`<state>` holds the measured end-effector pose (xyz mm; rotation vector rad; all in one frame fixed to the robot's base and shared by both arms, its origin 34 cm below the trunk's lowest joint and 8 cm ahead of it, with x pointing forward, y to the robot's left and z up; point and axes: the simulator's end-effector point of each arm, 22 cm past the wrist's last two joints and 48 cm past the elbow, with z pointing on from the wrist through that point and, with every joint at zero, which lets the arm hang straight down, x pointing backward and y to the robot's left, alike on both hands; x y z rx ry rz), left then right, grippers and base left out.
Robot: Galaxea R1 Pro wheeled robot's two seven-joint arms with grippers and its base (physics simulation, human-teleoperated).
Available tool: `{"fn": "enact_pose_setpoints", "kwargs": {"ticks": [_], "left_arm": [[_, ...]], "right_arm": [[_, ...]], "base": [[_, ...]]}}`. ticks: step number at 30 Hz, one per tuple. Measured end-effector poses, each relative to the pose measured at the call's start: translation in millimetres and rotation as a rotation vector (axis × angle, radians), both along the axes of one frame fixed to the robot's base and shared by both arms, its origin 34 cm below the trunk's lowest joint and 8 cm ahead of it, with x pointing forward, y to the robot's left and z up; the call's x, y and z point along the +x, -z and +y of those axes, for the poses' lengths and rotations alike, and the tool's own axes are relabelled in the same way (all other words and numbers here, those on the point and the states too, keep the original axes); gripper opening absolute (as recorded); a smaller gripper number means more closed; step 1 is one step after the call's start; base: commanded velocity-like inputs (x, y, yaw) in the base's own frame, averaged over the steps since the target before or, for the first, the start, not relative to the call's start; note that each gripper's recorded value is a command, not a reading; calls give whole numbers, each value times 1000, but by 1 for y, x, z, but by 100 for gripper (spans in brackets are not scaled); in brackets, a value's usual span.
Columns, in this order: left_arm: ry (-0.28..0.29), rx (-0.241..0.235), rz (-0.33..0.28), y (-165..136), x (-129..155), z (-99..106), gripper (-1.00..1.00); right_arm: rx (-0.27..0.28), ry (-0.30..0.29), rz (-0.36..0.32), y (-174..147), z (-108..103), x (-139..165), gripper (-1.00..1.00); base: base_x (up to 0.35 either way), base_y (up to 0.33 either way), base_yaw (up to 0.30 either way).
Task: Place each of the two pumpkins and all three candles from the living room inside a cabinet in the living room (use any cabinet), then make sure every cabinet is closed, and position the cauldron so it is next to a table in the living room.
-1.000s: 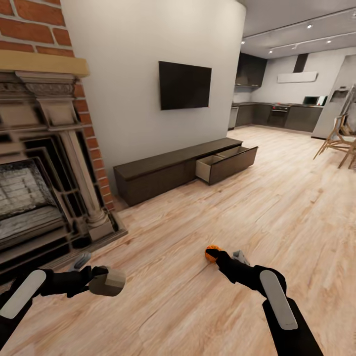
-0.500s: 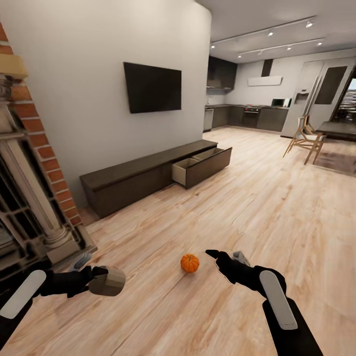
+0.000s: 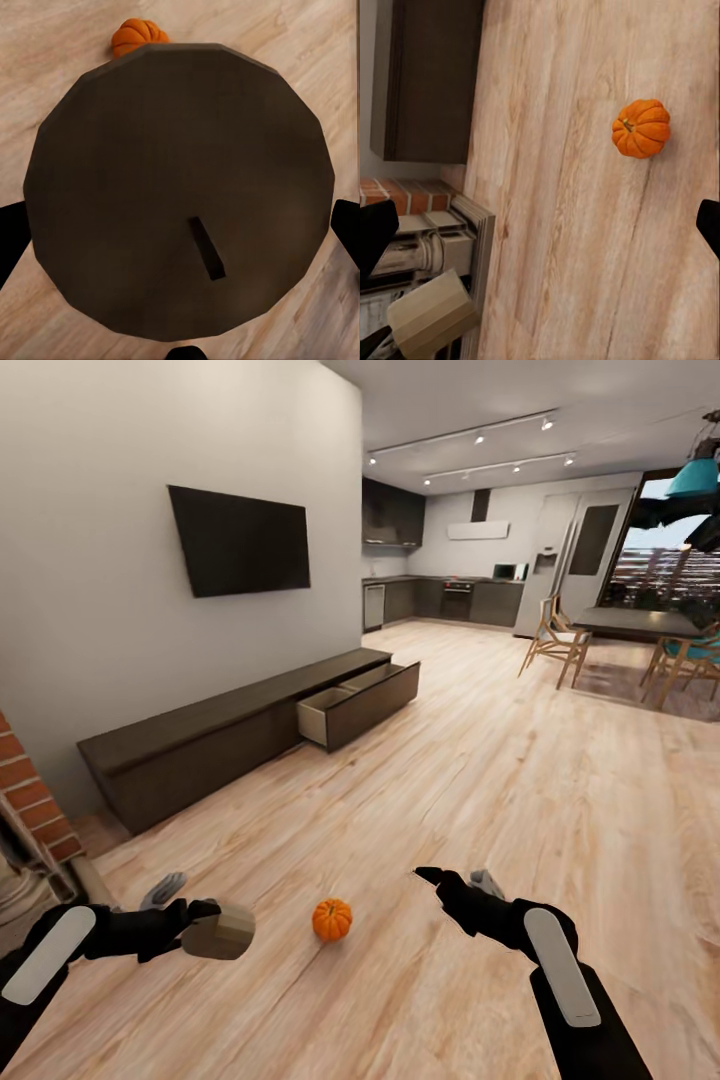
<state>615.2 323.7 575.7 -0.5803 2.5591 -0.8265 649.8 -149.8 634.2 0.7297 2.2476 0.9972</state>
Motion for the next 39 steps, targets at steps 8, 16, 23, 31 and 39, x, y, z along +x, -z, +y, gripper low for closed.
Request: {"fn": "enact_pose_setpoints", "kwargs": {"ticks": [8,16,23,31,39], "left_arm": [[1,1,-6,-3,0,-1,-100],[1,1,-13,-6,1,-1,-100],[1,0,-18,-9,1,-1,-100],[1,0,-25,-12,2,-1,-100],[0,0,-30,-15,2,0,-100]], "right_arm": [[1,0,-6,-3,0,0,100],[1,0,-13,-7,0,0,100],[1,0,-18,-10,0,0,100],[1,0,-24,-13,0,0,100],[1,0,-32,-17,0,0,100]], "base": [[238,-208,-254],[239,-208,-254],[288,-116,-254],[330,-7,-254],[333,-15,-245]]}}
